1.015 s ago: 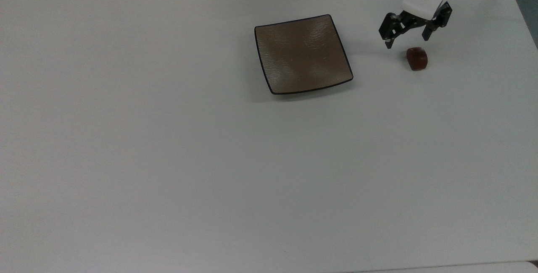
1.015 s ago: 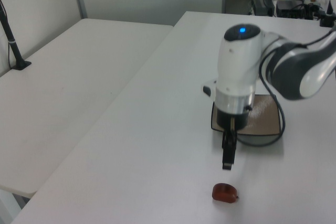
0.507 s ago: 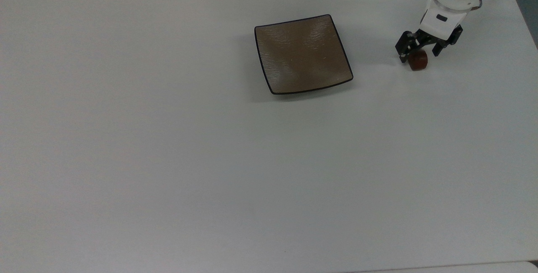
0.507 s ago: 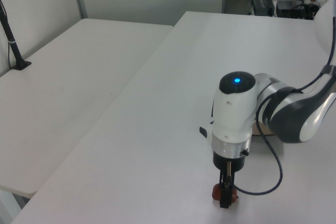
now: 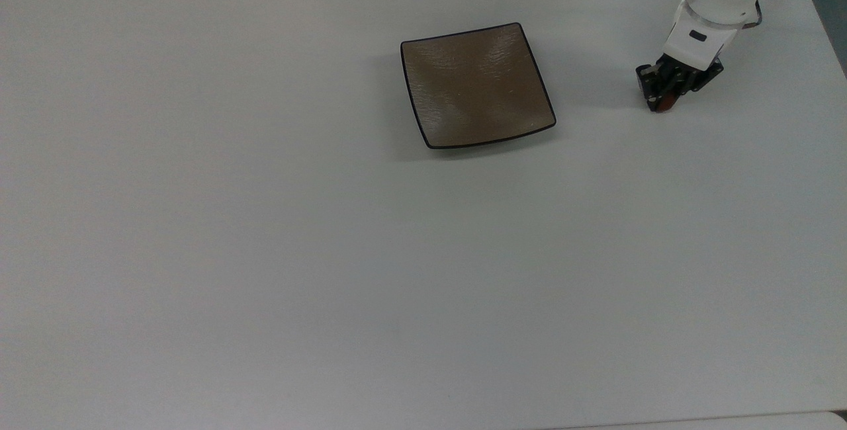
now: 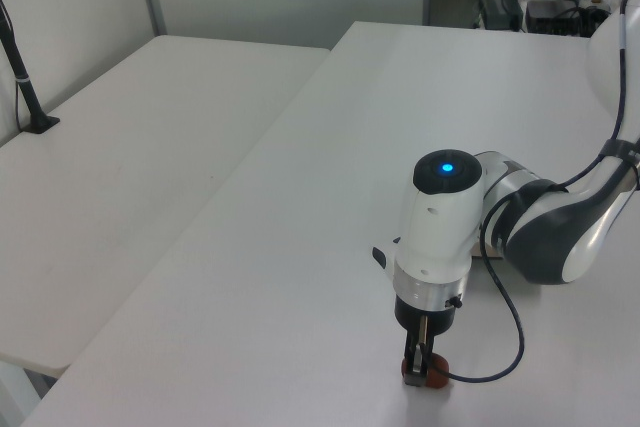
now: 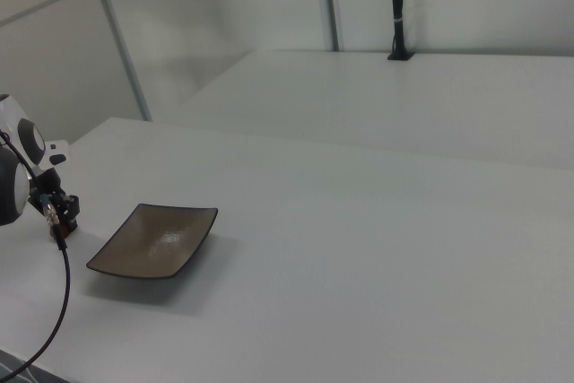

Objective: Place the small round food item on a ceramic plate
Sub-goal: 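Lower the gripper onto the round food item and close on it, then lift the food item and carry it over the brown plate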

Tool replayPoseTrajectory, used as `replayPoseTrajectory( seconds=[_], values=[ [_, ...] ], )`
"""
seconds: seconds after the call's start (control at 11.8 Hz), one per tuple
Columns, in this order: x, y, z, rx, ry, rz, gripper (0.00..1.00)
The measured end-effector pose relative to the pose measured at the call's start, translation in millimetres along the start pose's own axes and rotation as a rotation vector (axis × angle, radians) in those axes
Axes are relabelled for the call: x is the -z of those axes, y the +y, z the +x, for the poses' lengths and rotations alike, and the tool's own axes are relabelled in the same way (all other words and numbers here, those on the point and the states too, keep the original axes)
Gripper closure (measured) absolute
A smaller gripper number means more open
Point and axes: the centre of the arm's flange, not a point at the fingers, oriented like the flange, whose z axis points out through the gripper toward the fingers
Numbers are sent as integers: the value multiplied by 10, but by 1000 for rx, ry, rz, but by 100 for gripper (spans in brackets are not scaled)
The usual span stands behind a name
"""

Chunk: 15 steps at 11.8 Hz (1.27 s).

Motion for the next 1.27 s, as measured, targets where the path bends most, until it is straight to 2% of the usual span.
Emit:
replayPoseTrajectory(
  seconds=[0.17,0.25,0.42,0.59,0.85,1.01,1.27],
  values=[
    [100,83,91,-17,17,6,84],
    [219,155,147,-22,30,5,84],
    [410,320,172,17,7,-40,84],
    [665,580,196,94,-57,-67,84],
    [1025,1244,283,166,-165,-127,85],
    [1217,1702,384,157,-178,-147,87],
    [1228,2203,439,132,-198,-171,87]
  ],
)
